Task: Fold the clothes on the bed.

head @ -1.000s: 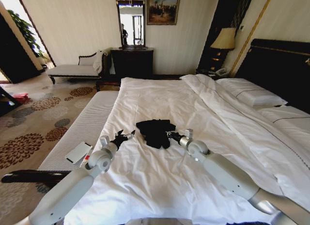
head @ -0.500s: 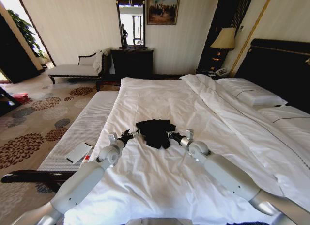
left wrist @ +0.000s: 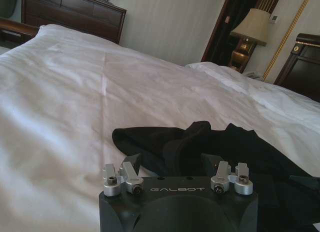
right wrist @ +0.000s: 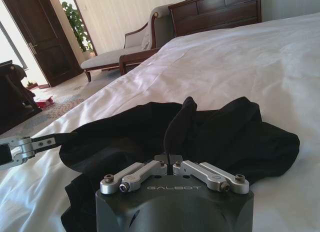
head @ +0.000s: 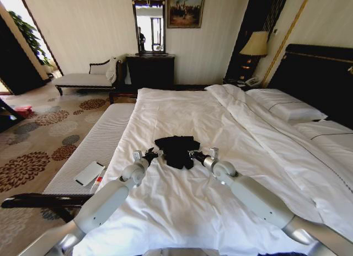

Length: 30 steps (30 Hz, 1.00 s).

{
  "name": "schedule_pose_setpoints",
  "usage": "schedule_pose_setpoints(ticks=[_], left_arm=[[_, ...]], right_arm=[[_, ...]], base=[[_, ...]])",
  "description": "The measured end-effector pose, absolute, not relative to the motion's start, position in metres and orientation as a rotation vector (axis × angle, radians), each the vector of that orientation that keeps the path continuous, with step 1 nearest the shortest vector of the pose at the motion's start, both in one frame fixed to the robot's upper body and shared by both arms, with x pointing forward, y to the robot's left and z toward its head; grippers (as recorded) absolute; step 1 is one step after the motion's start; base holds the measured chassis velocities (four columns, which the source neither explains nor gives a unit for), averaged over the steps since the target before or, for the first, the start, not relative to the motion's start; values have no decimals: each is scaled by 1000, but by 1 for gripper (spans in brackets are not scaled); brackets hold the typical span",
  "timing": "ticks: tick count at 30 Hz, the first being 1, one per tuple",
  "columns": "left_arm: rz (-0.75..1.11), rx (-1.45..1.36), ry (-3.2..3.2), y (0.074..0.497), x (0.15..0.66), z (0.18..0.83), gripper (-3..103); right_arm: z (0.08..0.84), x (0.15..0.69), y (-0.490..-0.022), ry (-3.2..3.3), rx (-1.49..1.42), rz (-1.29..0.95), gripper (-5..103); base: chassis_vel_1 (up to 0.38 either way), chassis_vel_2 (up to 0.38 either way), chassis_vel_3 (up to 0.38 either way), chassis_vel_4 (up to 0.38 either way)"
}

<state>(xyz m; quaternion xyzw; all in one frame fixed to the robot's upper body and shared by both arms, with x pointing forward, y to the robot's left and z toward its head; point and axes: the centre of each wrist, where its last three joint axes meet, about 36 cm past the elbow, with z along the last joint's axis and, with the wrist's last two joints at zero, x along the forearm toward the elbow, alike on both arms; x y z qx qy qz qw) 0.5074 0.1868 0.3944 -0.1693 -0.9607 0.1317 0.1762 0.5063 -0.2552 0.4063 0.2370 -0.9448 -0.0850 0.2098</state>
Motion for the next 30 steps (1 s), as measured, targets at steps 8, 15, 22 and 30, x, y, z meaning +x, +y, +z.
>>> schedule_pose_setpoints(ticks=[8,15,22,30], left_arm=[[388,-477,-2705,179,510,389,45],[406,-466,-2694,173,514,387,18],[404,-439,-2694,172,516,386,1],[405,-434,-2705,176,515,390,0]], right_arm=[[408,508,-255,-2633,659,-243,0],[408,510,-254,-2633,661,-243,0],[405,508,-252,-2631,664,-240,0],[403,506,-253,-2632,668,-232,0]], base=[[0,0,0,0],[0,0,0,0],[0,0,0,0],[0,0,0,0]])
